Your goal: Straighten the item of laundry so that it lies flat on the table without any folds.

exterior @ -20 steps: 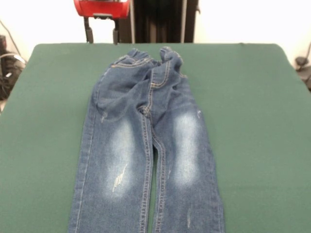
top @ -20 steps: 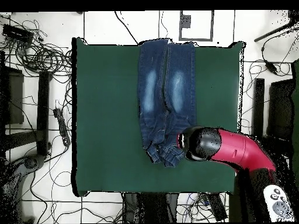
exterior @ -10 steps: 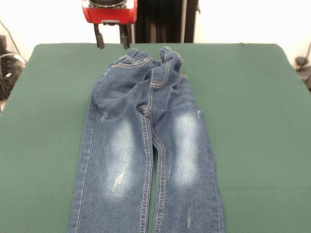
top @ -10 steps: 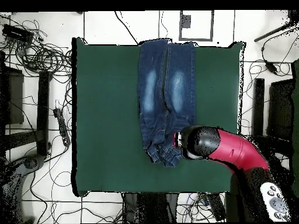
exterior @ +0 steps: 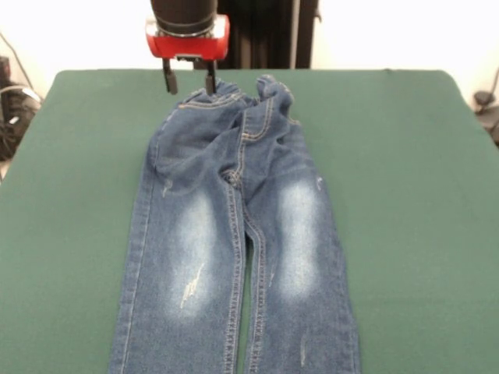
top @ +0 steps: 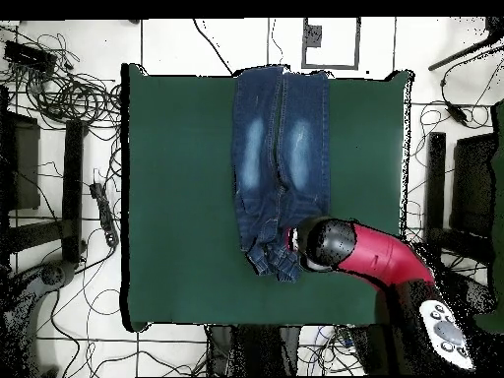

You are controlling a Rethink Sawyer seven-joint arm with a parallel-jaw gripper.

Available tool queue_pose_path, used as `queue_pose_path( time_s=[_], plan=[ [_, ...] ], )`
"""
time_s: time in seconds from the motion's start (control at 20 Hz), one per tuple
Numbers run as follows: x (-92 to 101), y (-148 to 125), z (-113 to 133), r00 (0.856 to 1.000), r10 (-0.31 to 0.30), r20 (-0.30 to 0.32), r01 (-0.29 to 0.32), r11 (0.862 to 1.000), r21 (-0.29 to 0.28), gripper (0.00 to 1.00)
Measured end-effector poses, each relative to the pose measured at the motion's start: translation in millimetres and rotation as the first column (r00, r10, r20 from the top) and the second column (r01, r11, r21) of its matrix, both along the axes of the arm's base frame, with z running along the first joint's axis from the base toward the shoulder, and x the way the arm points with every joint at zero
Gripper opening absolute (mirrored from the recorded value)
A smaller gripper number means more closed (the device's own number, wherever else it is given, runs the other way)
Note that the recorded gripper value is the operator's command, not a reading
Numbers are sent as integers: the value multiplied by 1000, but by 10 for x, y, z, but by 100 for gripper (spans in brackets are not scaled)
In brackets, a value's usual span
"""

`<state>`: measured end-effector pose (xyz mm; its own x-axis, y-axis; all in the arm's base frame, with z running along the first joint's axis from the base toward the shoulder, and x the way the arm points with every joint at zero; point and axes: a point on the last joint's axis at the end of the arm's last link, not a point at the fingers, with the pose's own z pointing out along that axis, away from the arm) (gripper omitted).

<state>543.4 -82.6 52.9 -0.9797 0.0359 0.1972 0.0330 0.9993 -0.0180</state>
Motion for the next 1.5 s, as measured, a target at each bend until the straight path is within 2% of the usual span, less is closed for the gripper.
queue_pose_path(
  time_s=[0.7, 1.15, 1.2, 1.5],
  plan=[
    [-428, 156, -391, 993, 26, -115, -31, 999, -37, 100],
    [-698, 123, -584, 981, 29, -192, -43, 996, -72, 100],
    [-764, 64, -648, 977, 23, -212, -41, 996, -83, 0],
    [-849, -28, -735, 972, 11, -236, -35, 995, -97, 0]
  ],
)
